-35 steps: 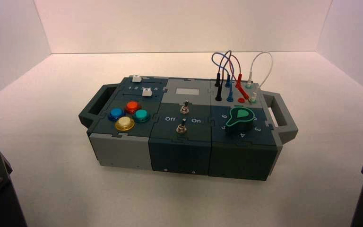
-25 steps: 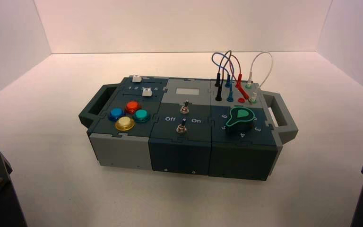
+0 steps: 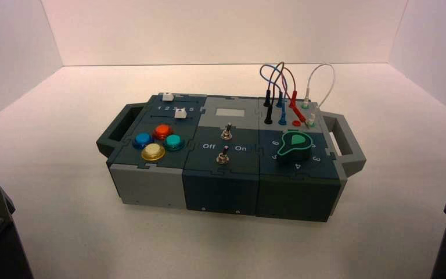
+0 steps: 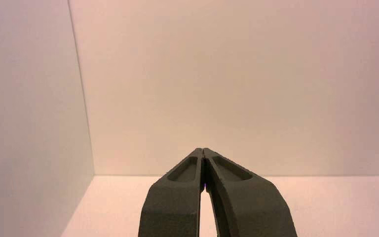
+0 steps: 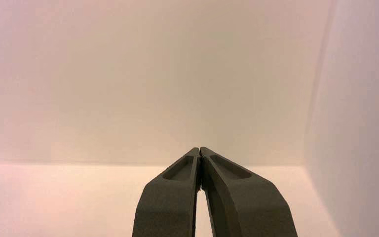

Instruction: Turn the knob to position 2.

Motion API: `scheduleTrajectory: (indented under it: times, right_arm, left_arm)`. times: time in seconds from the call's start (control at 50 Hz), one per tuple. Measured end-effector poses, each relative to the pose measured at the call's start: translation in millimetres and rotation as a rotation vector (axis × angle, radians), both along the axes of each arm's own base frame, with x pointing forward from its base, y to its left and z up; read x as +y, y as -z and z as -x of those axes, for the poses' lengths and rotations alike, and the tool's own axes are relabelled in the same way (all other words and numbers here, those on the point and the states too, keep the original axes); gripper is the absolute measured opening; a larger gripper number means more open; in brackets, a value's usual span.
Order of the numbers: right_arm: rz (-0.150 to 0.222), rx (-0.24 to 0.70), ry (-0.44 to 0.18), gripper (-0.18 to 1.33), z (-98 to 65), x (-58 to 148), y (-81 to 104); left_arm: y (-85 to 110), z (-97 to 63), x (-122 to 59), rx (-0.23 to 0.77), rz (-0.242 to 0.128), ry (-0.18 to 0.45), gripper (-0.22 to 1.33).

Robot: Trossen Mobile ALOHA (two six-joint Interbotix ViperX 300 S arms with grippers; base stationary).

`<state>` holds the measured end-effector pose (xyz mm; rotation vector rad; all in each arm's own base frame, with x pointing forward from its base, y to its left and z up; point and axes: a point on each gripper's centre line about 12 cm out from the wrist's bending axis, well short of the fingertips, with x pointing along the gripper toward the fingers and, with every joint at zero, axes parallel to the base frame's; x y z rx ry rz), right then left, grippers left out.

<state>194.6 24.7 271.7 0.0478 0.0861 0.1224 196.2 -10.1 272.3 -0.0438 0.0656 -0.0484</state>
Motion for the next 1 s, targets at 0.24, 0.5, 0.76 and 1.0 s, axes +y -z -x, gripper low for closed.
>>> scheduleTrajectory:
  times: [0.24, 0.5, 0.76, 1.0]
  right_arm:
    - [-0.01, 0.15, -0.136, -0.14, 3.9, 27, 11.1]
    - [-0.042, 0.363, -0.211, -0.14, 11.4, 44, 35.9]
    - [-0.056, 0.505, -0.273, -0.15, 24.3, 55, 57.0]
    - [-0.089, 0.59, -0.363, -0.14, 39.1, 72, 68.2]
  left_arm:
    - [10.0, -4.0, -25.1, 0.107, -0.01, 0.123, -0.16]
    - [28.2, 0.4, -71.3, 0.294, -0.064, 0.342, -0.16]
    - [45.4, 14.9, -105.0, 0.449, -0.113, 0.502, -0.16]
    - [63.8, 22.3, -125.7, 0.545, -0.138, 0.582, -0.16]
